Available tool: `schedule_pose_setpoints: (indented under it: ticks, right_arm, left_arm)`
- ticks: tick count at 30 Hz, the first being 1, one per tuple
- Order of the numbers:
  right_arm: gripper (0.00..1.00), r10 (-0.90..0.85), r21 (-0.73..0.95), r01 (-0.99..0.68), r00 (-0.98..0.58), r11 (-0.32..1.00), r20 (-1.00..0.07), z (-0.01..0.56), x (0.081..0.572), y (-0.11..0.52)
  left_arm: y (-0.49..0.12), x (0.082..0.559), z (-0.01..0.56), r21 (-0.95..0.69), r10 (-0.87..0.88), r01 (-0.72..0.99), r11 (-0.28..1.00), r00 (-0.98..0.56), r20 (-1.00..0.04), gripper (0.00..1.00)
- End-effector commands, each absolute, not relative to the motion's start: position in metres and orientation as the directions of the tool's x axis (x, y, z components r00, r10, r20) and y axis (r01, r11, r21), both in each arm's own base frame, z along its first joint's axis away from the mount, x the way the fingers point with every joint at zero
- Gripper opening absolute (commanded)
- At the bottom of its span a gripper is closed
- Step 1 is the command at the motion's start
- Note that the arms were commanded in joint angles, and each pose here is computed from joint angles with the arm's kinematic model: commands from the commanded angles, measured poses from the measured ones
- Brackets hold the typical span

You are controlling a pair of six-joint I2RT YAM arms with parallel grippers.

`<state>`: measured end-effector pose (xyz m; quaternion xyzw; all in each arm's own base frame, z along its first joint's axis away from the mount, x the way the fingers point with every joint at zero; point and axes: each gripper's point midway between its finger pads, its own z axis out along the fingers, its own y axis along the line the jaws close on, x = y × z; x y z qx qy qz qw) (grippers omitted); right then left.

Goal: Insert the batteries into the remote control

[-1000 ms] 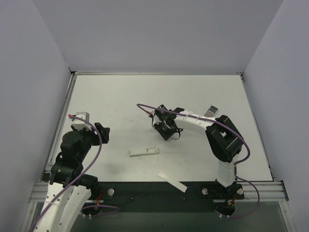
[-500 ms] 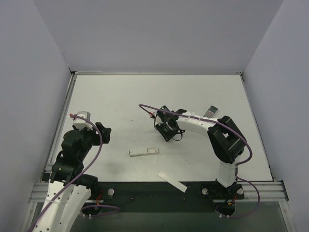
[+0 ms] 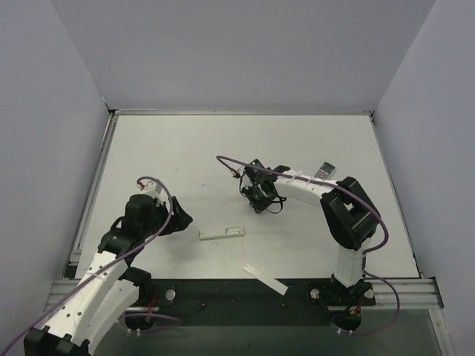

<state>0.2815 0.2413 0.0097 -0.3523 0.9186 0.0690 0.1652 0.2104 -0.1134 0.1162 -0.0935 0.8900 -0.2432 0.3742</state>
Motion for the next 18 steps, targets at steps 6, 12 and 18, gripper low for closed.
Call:
schedule_pose_setpoints:
  ticks: [6, 12, 18]
  right_arm:
    - [0.00, -0.762, -0.092, -0.803, -0.513, 0.589, -0.396, 0.072, 0.254, 0.257]
    - [0.00, -0.912, -0.202, -0.915, -0.284, 0.350, -0.297, 0.090, 0.217, 0.262]
    - [0.00, -0.987, -0.275, -0.955, -0.074, 0.112, -0.143, 0.088, 0.204, 0.269]
  left_arm:
    - [-0.147, 0.210, 0.090, -0.511, -0.328, 0.003, 0.860, -0.764, -0.556, 0.82]
    - [-0.142, 0.208, 0.072, -0.525, -0.384, -0.061, 0.849, -0.754, -0.533, 0.81]
    - [-0.132, 0.206, 0.069, -0.556, -0.481, -0.144, 0.818, -0.700, -0.527, 0.79]
